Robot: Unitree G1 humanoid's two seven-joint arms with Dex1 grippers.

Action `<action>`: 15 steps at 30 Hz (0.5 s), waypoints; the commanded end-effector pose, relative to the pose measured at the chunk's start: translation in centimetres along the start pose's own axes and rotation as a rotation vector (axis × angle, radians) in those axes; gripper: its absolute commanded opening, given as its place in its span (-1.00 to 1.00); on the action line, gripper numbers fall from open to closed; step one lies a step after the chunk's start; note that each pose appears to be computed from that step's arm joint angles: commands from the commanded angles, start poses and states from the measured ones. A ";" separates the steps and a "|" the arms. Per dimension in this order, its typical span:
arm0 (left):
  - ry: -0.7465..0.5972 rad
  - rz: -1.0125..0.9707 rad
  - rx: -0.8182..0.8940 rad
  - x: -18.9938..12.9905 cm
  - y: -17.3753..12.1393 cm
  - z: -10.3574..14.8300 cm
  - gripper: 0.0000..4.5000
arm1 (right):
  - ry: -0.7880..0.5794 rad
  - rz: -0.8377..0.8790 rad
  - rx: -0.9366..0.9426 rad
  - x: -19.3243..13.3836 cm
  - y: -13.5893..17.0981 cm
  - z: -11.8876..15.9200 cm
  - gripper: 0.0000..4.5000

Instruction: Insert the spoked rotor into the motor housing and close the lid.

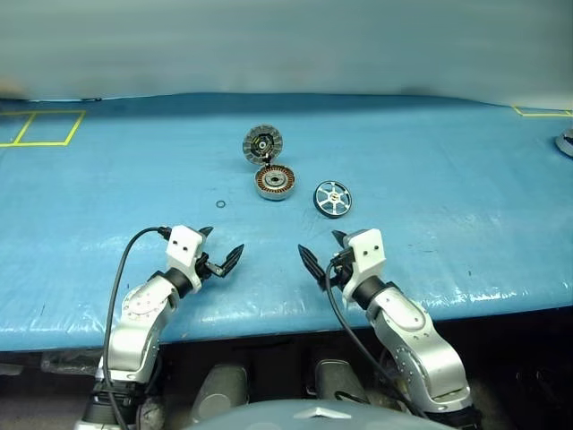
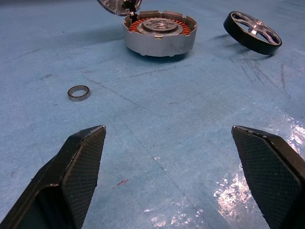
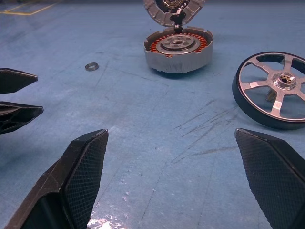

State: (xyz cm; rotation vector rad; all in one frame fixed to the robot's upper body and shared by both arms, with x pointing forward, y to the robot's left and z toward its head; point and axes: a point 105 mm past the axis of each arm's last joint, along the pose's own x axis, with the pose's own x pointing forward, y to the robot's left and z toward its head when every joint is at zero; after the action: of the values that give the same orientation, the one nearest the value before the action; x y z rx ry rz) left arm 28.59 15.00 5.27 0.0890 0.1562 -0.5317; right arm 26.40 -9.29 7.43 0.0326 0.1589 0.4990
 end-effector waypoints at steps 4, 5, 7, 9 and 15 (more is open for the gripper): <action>-0.013 -0.008 0.024 -0.1 -0.1 0.6 1.00 | -0.033 0.023 -0.018 0.3 0.4 0.9 0.99; -0.013 -0.008 0.025 -0.1 -0.1 0.6 1.00 | -0.032 0.026 -0.020 0.3 0.4 1.0 0.99; -0.016 -0.007 0.025 -0.1 0.0 0.8 1.00 | -0.033 0.027 -0.023 0.3 0.4 1.0 0.99; -0.020 -0.003 0.026 -0.1 0.1 0.9 1.00 | -0.038 0.023 -0.027 0.5 0.2 1.2 0.99; -0.029 0.007 0.028 0.0 0.2 1.2 1.00 | -0.043 0.019 -0.030 0.6 0.0 1.5 0.99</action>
State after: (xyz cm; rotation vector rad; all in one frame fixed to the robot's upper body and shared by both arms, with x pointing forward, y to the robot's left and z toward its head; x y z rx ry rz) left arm 28.65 15.09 5.26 0.0904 0.1608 -0.5271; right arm 27.00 -8.99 8.11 0.0172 0.1354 0.5167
